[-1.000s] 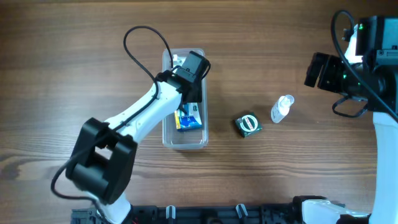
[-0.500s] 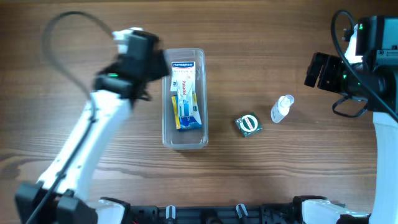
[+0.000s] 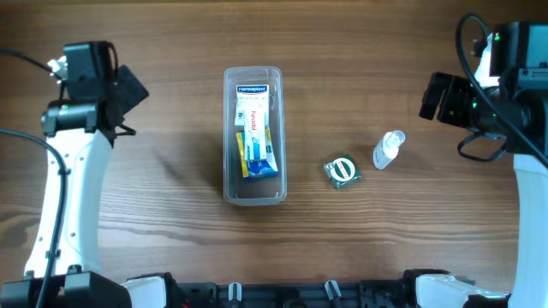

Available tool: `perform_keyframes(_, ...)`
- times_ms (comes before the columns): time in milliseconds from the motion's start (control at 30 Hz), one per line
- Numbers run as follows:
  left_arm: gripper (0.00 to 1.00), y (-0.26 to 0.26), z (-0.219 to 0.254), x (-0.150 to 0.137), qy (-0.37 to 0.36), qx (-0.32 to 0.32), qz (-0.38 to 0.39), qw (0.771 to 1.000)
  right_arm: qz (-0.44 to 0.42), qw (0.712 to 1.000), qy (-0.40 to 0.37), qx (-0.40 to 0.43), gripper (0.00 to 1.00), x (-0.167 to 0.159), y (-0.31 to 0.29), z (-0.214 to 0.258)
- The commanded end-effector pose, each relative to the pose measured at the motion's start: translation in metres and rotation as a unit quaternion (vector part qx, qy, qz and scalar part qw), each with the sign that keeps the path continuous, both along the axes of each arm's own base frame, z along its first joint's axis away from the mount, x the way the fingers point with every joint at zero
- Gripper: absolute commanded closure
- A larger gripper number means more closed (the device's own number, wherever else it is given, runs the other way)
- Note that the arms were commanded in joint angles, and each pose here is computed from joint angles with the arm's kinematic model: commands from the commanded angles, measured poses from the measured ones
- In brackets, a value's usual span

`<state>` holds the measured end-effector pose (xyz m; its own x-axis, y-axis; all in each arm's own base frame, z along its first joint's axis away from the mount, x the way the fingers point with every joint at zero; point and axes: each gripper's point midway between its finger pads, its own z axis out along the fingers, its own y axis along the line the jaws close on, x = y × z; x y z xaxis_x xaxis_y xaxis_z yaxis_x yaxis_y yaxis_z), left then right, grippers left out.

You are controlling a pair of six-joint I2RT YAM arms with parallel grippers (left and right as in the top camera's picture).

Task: Pack container
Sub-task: 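Move right gripper over the green Zam-Buk tin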

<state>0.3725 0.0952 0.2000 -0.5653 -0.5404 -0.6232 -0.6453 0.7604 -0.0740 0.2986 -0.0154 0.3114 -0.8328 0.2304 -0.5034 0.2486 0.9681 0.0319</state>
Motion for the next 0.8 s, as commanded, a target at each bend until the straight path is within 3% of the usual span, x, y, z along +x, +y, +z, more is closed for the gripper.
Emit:
perform_keyframes(0, 0.00, 0.006, 0.009, 0.000, -0.011, 0.005, 0.010, 1.000, -0.004, 1.000, -0.008, -0.009, 0.00, 0.005, -0.004, 0.003)
perform_keyframes(133, 0.00, 0.006, 0.009, 0.000, -0.011, 0.005, 0.010, 1.000, -0.005, 0.998, -0.059, -0.008, 0.00, 0.026, -0.004, 0.017)
perform_keyframes(367, 0.00, 0.006, 0.009, 0.000, -0.011, 0.005, 0.010, 1.000, 0.034, 0.996, -0.055, 0.054, 0.00, 0.025, 0.021, 0.015)
perform_keyframes(533, 0.00, 0.006, 0.009, 0.000, -0.011, 0.005, 0.010, 1.000, 0.131, 0.984, -0.022, 0.122, 0.00, 0.010, 0.061, 0.006)
perform_keyframes(767, 0.00, 0.006, 0.009, 0.000, -0.011, 0.005, 0.010, 1.000, 0.162, 0.979, 0.086, 0.094, 0.00, -0.014, 0.092, -0.053)
